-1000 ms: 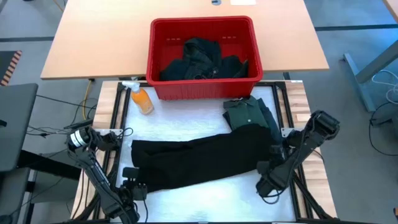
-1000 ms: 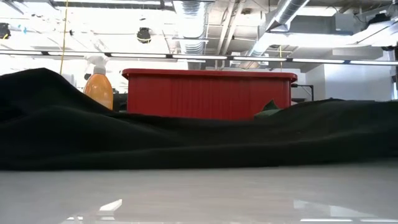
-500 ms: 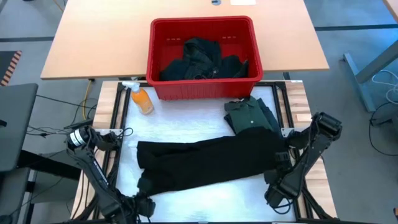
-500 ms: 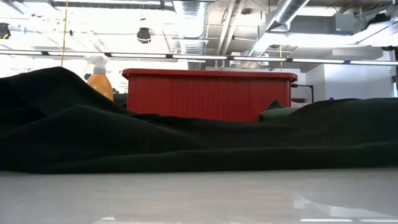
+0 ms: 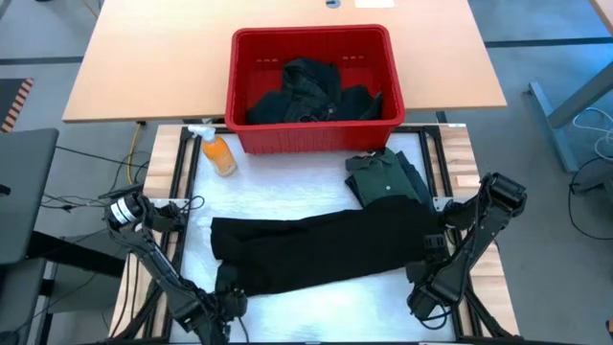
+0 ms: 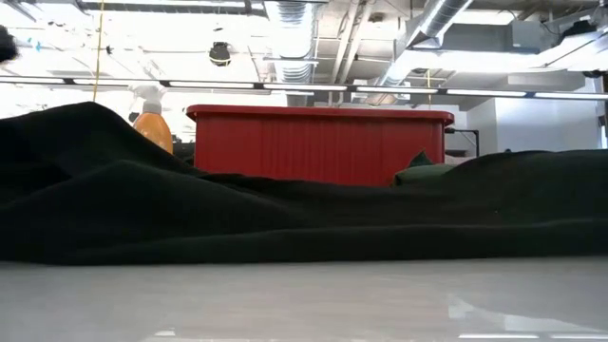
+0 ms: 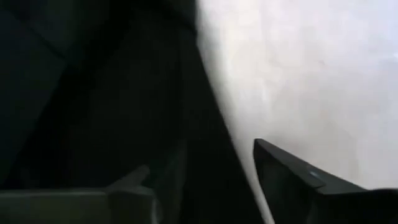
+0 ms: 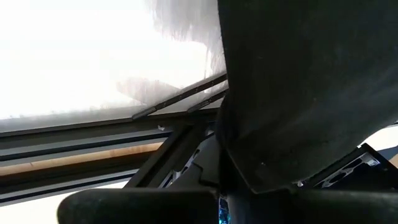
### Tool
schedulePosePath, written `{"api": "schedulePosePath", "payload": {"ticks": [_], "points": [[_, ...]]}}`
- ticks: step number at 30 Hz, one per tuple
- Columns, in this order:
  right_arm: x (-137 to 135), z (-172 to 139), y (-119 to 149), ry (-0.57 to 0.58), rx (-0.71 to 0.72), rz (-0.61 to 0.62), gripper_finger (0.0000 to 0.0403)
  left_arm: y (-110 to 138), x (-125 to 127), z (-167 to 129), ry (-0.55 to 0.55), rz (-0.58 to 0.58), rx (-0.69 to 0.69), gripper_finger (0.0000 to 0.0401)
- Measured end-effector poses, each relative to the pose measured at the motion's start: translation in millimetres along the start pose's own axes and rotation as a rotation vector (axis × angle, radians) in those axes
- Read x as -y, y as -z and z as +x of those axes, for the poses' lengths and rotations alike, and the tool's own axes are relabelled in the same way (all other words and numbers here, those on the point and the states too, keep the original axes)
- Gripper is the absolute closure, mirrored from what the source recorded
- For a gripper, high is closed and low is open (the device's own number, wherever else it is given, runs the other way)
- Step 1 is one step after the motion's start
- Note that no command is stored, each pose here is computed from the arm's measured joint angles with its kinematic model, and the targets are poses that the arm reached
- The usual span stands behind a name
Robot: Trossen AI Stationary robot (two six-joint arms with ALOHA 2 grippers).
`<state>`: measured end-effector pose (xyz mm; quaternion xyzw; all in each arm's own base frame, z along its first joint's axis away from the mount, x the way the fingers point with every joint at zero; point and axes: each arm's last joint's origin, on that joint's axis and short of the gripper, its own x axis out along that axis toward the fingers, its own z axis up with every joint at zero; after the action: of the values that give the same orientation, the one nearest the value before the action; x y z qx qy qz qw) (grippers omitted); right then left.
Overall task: Fold laundry
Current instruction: Fold the black shirt
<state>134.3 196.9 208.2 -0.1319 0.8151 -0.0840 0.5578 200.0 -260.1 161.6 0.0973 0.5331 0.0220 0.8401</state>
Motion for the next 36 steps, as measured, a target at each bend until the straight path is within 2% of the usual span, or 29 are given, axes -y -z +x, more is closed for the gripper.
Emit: {"api": "schedulePosePath", "payload": {"ticks": [3, 5, 9, 12, 15, 17, 23, 26, 33, 36], "points": [[0, 0, 0, 0.000, 0.000, 0.000, 0.0377, 1, -8, 9, -0.038, -0.042, -0.011, 0.0189], [0, 0, 0, -0.001, 0.000, 0.000, 0.0377, 1, -11, 13, -0.013, -0.058, -0.044, 0.0180], [0, 0, 0, 0.000, 0.000, 0.001, 0.0376, 2, -12, 20, 0.063, -0.055, -0.085, 0.0197], [0, 0, 0, 0.002, -0.001, 0.001, 0.0377, 4, -13, 22, 0.087, -0.060, -0.107, 0.0256], [0, 0, 0, 0.003, -0.002, 0.001, 0.0376, 6, -16, 21, 0.055, -0.042, -0.138, 0.0357], [0, 0, 0, 0.003, -0.003, -0.001, 0.0376, 7, -21, 17, -0.002, -0.011, -0.198, 0.0386], [0, 0, 2, -0.030, -0.046, -0.048, 0.0378, 7, -34, -20, -0.163, 0.088, -0.449, 0.0399], [0, 0, 4, -0.041, -0.088, -0.058, 0.0377, 4, -36, -38, -0.189, 0.125, -0.533, 0.0400], [0, -1, 6, -0.074, -0.132, -0.091, 0.0377, 10, -28, -52, -0.148, 0.096, -0.595, 0.0401], [-2, -1, 5, -0.095, -0.125, -0.100, 0.0376, 11, -17, -52, -0.062, 0.076, -0.575, 0.0401]]}}
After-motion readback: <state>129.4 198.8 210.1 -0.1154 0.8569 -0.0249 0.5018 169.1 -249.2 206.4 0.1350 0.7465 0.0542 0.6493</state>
